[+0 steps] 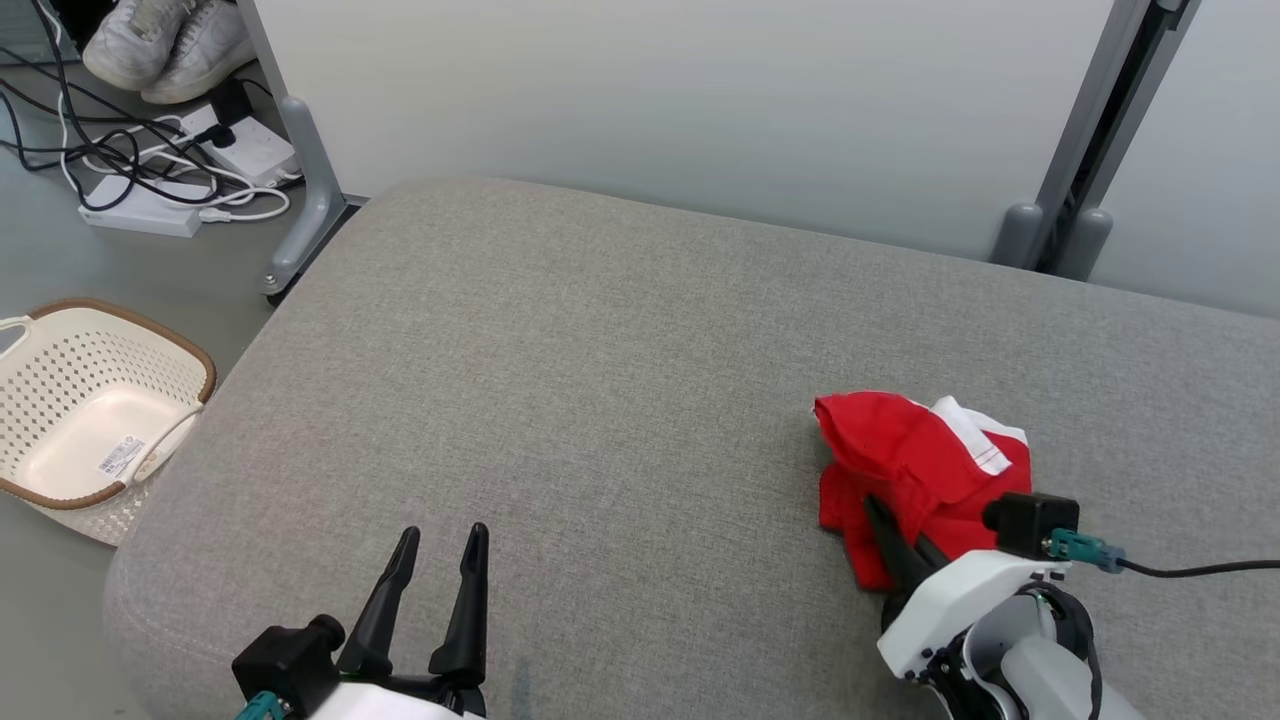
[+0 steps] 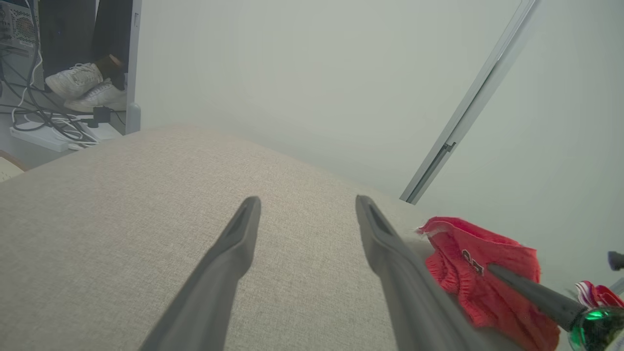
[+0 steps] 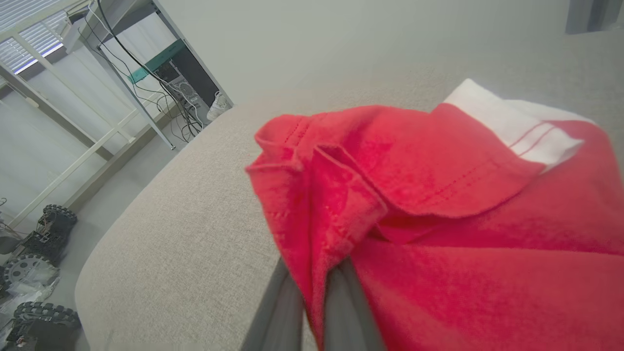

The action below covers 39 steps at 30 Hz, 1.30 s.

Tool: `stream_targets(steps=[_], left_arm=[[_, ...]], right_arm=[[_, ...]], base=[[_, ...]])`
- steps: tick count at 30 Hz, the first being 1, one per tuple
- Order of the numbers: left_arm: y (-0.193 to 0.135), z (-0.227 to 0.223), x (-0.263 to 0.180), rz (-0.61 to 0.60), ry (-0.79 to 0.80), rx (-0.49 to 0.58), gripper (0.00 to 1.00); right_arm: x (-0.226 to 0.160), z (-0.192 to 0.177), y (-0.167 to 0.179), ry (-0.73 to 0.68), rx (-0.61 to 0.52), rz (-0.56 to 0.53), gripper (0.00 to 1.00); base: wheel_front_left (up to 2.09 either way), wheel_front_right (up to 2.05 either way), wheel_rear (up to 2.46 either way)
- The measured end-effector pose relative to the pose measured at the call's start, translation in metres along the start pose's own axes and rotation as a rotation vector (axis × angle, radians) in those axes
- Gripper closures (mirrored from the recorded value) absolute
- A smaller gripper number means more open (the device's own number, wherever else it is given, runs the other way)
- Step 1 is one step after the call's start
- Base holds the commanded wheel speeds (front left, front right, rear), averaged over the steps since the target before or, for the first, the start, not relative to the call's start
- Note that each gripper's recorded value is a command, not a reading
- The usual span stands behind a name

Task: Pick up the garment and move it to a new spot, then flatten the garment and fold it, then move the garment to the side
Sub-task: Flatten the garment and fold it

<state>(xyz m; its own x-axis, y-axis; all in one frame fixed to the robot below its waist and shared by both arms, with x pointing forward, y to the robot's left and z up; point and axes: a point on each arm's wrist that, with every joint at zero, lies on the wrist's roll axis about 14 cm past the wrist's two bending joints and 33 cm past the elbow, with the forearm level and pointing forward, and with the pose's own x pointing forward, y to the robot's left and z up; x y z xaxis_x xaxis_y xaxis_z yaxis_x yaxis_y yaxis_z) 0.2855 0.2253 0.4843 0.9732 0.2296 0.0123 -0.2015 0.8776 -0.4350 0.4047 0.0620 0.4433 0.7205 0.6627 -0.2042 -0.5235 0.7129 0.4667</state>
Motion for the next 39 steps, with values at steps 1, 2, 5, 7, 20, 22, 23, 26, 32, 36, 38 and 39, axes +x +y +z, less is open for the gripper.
stream_targets(steps=[1, 2, 5, 7, 20, 22, 23, 26, 32, 36, 38, 39], left_arm=[[0.0, 0.0, 0.0, 0.002, 0.001, 0.0, 0.0], [0.001, 0.0, 0.0, 0.003, 0.001, 0.0, 0.0], [0.001, -0.001, -0.001, 0.005, 0.002, -0.001, 0.0], [0.001, -0.001, -0.001, 0.006, 0.003, -0.002, 0.0], [-0.003, -0.007, 0.003, -0.005, 0.025, -0.004, 0.0], [-0.004, -0.008, 0.004, -0.009, 0.026, -0.004, 0.0], [-0.004, -0.008, 0.004, -0.01, 0.027, -0.004, 0.0], [-0.006, -0.007, 0.004, -0.017, 0.024, 0.0, 0.0], [-0.007, -0.006, 0.005, -0.023, 0.021, 0.002, 0.0], [-0.01, -0.008, 0.006, -0.034, 0.026, 0.003, 0.0], [-0.011, -0.009, 0.006, -0.036, 0.029, 0.004, 0.0], [-0.011, -0.009, 0.006, -0.037, 0.03, 0.003, 0.0]], right_arm=[[0.0, -0.004, -0.001, 0.014, -0.011, -0.001, 0.95], [-0.001, -0.008, -0.002, 0.032, -0.02, -0.002, 0.79], [-0.003, -0.022, -0.005, 0.085, -0.03, -0.01, 0.0], [-0.003, -0.028, -0.001, 0.109, -0.023, 0.001, 0.0], [-0.01, -0.05, 0.01, 0.202, -0.158, 0.088, 0.0], [-0.009, -0.045, 0.008, 0.183, -0.153, 0.084, 0.0], [-0.009, -0.041, 0.006, 0.173, -0.152, 0.079, 0.0], [-0.009, -0.028, 0.0, 0.123, -0.133, 0.06, 0.0], [-0.014, 0.016, -0.034, -0.011, -0.134, -0.016, 0.0], [-0.025, 0.04, -0.072, -0.07, -0.169, -0.118, 0.0], [-0.031, 0.043, -0.085, -0.069, -0.23, -0.148, 0.0], [-0.033, 0.045, -0.09, -0.073, -0.248, -0.164, 0.0]], base=[[0.0, 0.0, 0.0], [0.0, 0.0, 0.0], [0.0, 0.0, 0.0], [0.0, 0.0, 0.0], [0.0, 0.0, 0.0], [0.0, 0.0, 0.0], [0.0, 0.0, 0.0], [0.0, 0.0, 0.0], [0.0, 0.0, 0.0], [0.0, 0.0, 0.0], [0.0, 0.0, 0.0], [0.0, 0.0, 0.0]])
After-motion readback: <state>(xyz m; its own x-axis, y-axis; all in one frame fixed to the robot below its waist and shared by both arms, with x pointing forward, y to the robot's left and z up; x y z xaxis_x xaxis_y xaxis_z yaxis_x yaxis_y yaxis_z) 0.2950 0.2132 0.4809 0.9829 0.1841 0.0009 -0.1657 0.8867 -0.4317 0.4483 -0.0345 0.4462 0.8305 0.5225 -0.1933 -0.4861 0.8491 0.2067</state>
